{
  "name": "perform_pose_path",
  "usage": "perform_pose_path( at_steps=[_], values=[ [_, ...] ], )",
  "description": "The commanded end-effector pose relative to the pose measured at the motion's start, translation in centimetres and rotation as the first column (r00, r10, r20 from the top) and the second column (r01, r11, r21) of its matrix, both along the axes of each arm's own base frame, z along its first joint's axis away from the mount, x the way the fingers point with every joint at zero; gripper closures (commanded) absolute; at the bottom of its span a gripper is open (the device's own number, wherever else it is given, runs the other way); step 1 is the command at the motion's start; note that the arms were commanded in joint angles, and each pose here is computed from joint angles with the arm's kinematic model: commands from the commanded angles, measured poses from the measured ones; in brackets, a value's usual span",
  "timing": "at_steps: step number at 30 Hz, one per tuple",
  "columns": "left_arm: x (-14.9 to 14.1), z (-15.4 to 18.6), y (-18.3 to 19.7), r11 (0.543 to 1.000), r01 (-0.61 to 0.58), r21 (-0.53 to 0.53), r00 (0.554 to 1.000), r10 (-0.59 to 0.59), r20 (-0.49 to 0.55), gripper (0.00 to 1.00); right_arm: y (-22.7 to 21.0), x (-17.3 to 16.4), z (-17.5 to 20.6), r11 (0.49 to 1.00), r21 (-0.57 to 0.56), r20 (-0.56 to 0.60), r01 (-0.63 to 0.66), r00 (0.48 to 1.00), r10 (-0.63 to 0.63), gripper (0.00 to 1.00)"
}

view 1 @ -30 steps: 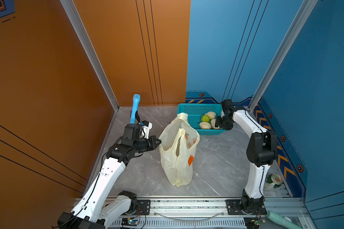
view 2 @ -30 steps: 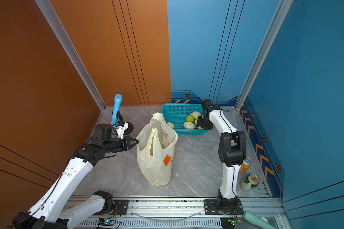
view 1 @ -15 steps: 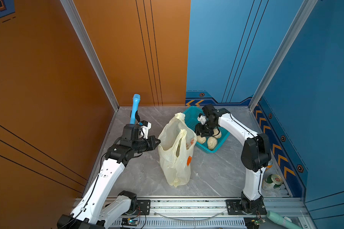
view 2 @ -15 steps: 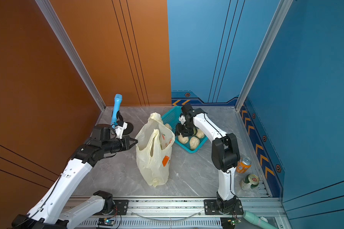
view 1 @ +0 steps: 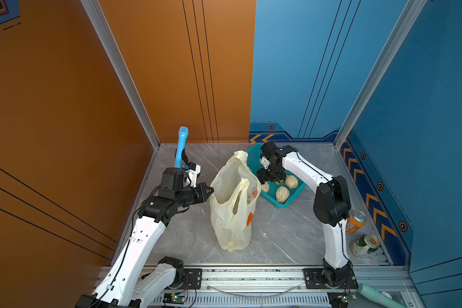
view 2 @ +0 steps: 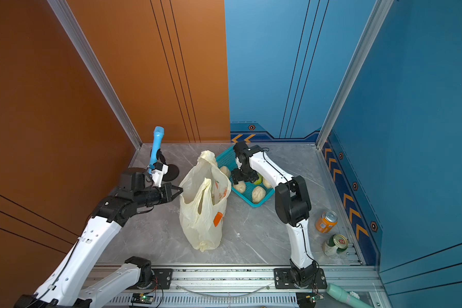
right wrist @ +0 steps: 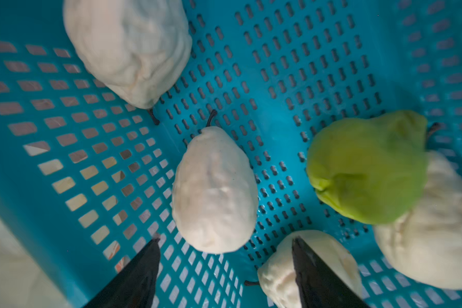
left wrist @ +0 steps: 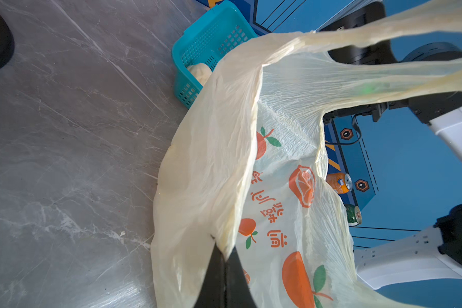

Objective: Place the pears into plastic bags & tie knots
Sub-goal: Adjust the basket at the center of the board, then pick up the pear from the basket.

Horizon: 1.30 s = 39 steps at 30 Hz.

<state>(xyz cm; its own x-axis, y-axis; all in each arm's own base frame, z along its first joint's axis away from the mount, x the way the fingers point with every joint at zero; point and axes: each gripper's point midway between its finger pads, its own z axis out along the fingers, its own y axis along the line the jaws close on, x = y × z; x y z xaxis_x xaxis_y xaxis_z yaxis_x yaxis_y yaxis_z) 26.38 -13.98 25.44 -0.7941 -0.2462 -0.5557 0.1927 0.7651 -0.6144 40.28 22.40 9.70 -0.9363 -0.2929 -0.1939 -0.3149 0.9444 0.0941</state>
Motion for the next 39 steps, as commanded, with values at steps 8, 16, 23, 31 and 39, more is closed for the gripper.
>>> perform_pose_path(
  at_steps=[8, 16, 23, 31, 39],
  values=[
    [0.0, -0.3, 0.5, 1.0, -0.007, 0.023, 1.0, 0.007, 0.005, 1.0, 0.3, 0.7, -5.5, 0.999, -0.037, -0.066, -0.018, 0.998, 0.016, 0.22],
    [0.1, -0.5, 0.5, 1.0, -0.012, 0.022, 1.0, 0.012, 0.002, 1.0, -2.9, 3.7, -5.9, 0.985, -0.054, -0.007, 0.162, 0.987, -0.163, 0.52],
    [0.3, -0.5, 0.5, 1.0, -0.013, 0.022, 1.0, 0.013, 0.003, 1.0, -9.4, 6.4, -6.6, 0.907, -0.043, 0.026, 0.418, 0.908, -0.417, 0.66],
    [0.5, -0.6, 0.4, 1.0, -0.013, 0.014, 1.0, 0.013, -0.001, 1.0, -12.6, 8.3, -6.0, 0.866, 0.03, 0.03, 0.499, 0.865, -0.5, 0.68],
    [1.6, 0.2, -0.2, 1.0, -0.007, -0.022, 0.999, 0.008, 0.051, 1.0, -8.5, 7.7, 7.0, 0.901, 0.228, 0.159, 0.369, 0.899, -0.408, 0.67]
  ],
)
